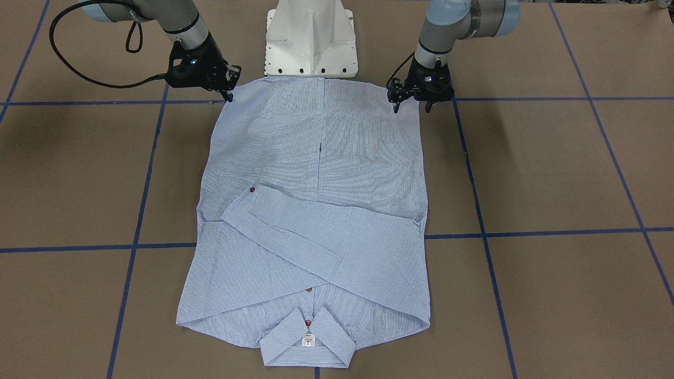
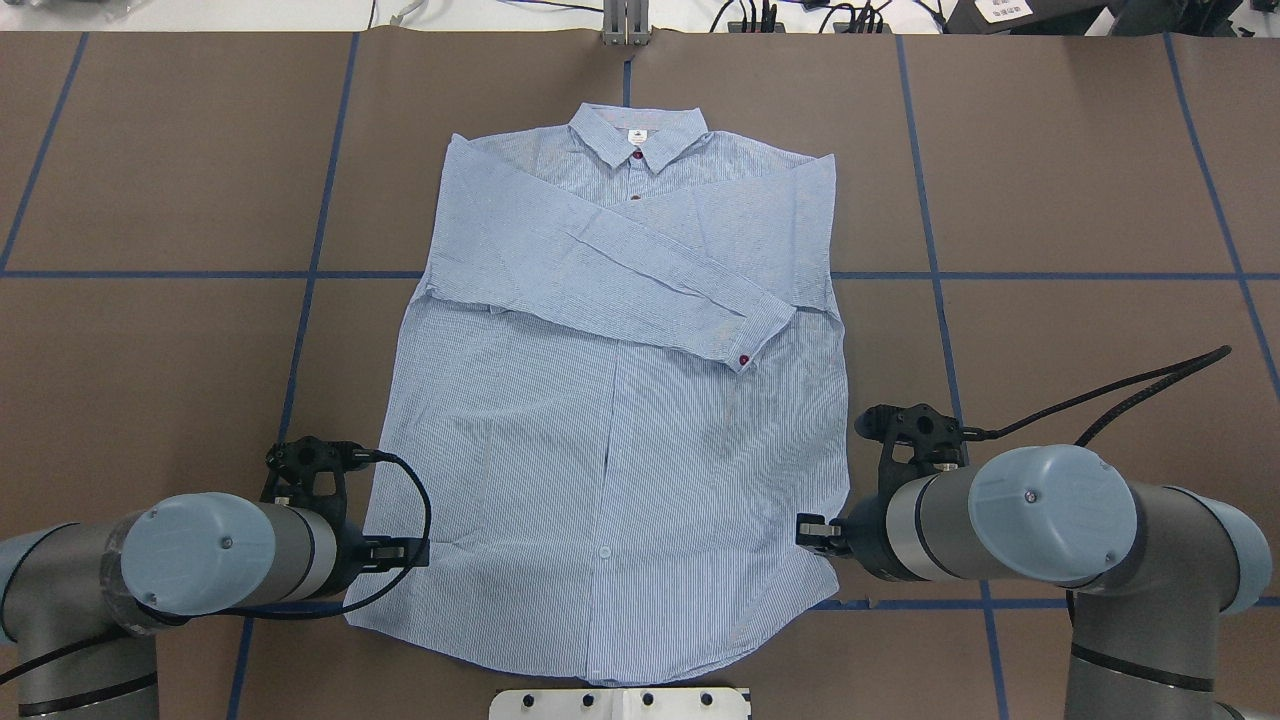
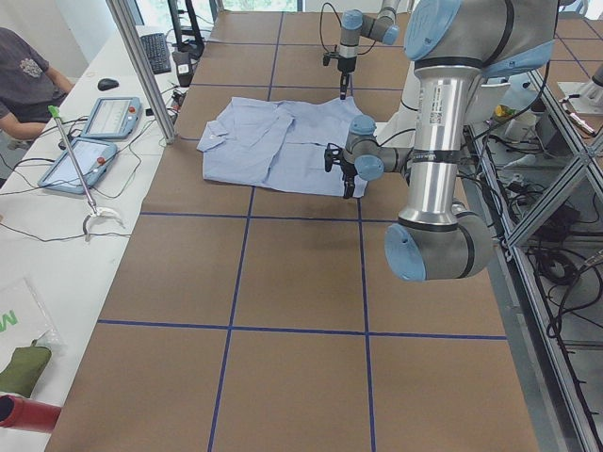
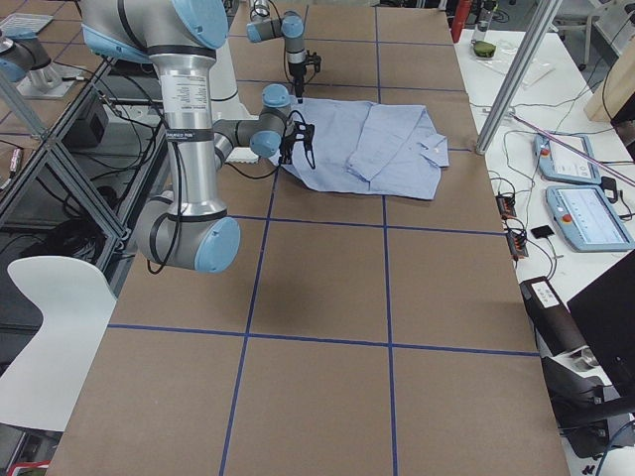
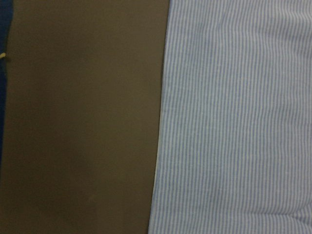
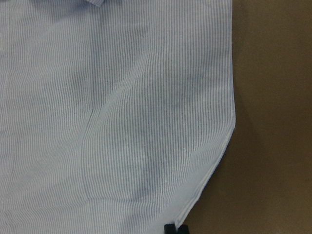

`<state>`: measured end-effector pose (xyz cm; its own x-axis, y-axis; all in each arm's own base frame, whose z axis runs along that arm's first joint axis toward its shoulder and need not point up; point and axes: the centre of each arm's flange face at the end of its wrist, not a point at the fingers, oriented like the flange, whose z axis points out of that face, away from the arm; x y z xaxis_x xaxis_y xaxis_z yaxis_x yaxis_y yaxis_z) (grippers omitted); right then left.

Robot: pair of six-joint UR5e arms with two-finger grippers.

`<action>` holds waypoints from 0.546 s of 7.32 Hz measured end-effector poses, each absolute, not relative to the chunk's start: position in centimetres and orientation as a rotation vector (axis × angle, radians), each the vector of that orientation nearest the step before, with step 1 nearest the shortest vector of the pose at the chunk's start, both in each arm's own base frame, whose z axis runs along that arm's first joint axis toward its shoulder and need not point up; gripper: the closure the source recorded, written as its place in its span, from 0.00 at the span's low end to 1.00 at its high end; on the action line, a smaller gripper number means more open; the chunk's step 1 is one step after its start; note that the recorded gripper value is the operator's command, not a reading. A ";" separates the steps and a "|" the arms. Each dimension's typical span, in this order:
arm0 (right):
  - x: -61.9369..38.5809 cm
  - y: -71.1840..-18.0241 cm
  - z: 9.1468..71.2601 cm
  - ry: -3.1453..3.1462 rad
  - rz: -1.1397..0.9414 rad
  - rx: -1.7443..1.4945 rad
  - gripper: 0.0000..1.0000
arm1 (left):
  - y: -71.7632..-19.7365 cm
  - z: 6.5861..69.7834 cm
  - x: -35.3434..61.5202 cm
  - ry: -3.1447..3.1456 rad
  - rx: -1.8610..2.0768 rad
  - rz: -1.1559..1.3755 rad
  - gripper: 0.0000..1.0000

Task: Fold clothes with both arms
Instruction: 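Lower both grippers onto the hem corners and grasp them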

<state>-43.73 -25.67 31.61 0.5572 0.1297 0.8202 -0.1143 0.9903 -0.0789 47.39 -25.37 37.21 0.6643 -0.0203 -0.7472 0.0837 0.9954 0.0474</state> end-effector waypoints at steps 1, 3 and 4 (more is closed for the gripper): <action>-43.7 -25.7 31.6 -0.969 0.145 -0.017 1.00 | -25.4 37.2 47.5 0.840 0.079 -0.058 0.11; -43.6 -25.9 31.6 -0.969 0.148 -0.016 1.00 | -25.3 37.3 47.5 0.837 0.078 -0.057 0.13; -43.6 -25.9 31.6 -0.968 0.148 -0.015 1.00 | -25.3 37.4 47.5 0.834 0.078 -0.057 0.13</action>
